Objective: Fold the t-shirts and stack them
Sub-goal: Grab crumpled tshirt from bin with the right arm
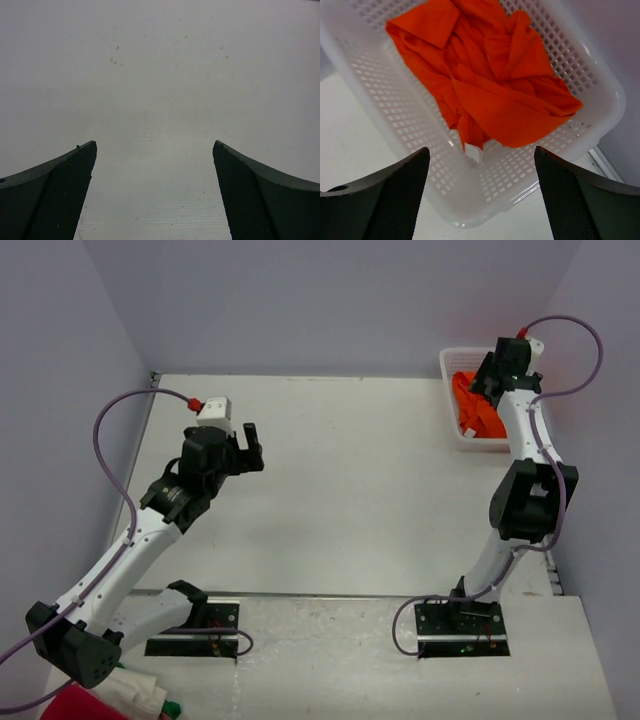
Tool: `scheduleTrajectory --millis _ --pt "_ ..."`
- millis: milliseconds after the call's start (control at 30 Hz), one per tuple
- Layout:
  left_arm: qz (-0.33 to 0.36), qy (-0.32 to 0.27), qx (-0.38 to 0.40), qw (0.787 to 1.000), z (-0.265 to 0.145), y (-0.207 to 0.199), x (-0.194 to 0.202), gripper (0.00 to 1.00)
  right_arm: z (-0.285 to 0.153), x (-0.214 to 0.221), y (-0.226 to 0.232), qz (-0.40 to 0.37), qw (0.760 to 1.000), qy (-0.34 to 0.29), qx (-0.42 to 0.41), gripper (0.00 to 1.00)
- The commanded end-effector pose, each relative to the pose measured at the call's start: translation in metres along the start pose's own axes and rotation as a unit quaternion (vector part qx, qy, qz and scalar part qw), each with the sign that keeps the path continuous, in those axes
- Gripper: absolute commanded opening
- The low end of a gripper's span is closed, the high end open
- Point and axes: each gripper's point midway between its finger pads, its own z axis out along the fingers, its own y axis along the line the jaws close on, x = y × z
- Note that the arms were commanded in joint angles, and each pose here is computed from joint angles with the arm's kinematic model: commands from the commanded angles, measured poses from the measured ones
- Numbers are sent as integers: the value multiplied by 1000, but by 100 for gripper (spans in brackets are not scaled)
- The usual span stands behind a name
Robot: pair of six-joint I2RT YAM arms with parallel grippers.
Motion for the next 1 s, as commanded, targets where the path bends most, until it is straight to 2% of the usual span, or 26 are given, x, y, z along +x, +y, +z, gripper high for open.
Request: scheduleTrajectory --millis 0,300,600,667,700,733,767,833,933,967 --pt "8 -12 30 999 -8 -8 -6 98 22 2 -27 -10 999 22 28 85" --pt "6 -23 53 998 -24 -11 -12 99 82 64 -51 -34 994 92 55 86" --pt "20 -20 48 998 -25 -9 -14 99 111 72 -47 -58 990 118 53 84" --pt "20 -22 47 998 -25 -9 -17 99 117 68 -47 -67 990 113 55 72" --pt "21 -20 47 998 -25 -9 -16 99 120 68 -47 -70 990 113 56 63" --pt "21 -19 47 999 -24 -9 -16 99 126 71 -47 -73 989 115 58 39" --pt "22 -16 46 999 -22 -9 -14 99 128 60 -46 -71 990 105 56 30" --pt "21 -12 48 999 -20 -11 -12 99 130 56 -45 -72 990 102 59 0" --pt "18 -5 52 998 -15 -13 -7 99 123 32 -34 -58 996 64 38 0" --pt "18 1 54 998 -12 -14 -2 98 109 16 -22 -54 997 42 21 0"
